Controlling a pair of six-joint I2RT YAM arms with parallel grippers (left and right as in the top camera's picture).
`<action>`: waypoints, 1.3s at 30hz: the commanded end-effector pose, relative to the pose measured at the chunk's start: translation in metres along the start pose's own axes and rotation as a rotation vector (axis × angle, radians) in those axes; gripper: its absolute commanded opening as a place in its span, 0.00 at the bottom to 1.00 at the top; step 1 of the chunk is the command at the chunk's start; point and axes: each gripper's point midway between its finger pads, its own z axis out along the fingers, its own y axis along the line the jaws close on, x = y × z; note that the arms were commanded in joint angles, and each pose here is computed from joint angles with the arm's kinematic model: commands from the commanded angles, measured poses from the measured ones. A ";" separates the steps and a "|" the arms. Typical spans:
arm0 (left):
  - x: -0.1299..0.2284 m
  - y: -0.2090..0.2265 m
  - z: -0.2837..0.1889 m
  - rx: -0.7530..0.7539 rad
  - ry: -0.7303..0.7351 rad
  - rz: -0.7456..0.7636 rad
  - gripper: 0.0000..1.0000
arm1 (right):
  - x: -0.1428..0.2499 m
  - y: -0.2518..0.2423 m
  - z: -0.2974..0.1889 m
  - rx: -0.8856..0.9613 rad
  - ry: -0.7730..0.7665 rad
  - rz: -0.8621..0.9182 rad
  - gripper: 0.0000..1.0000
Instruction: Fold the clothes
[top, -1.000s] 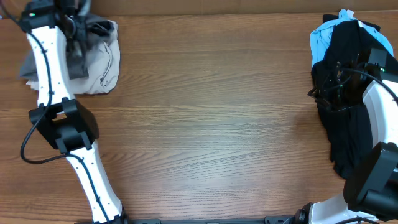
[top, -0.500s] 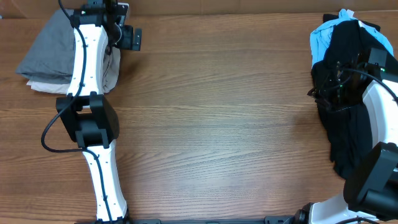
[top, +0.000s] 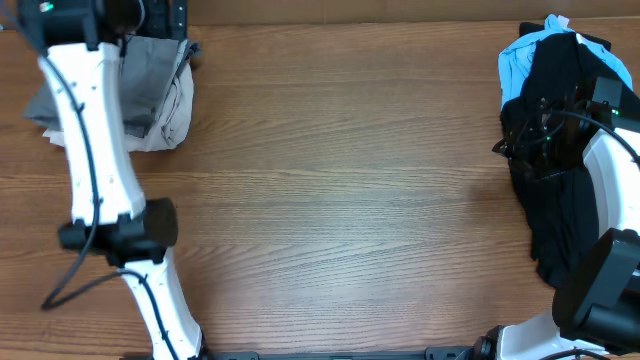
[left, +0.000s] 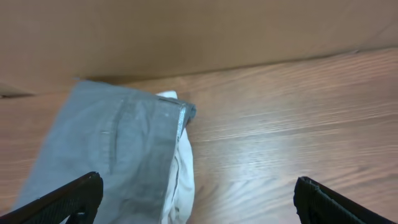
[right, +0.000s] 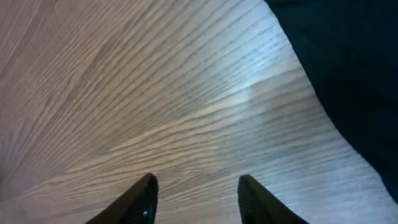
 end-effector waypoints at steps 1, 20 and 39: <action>-0.018 -0.006 -0.074 -0.015 -0.123 0.014 1.00 | -0.012 0.015 -0.026 -0.013 -0.073 -0.059 0.48; 0.028 -0.014 -0.209 -0.089 -0.153 -0.009 1.00 | 0.032 0.101 -0.219 0.026 -0.455 -0.336 0.87; 0.028 -0.013 -0.205 -0.096 -0.144 -0.007 1.00 | 0.143 0.108 -0.327 -0.137 -0.686 -0.418 1.00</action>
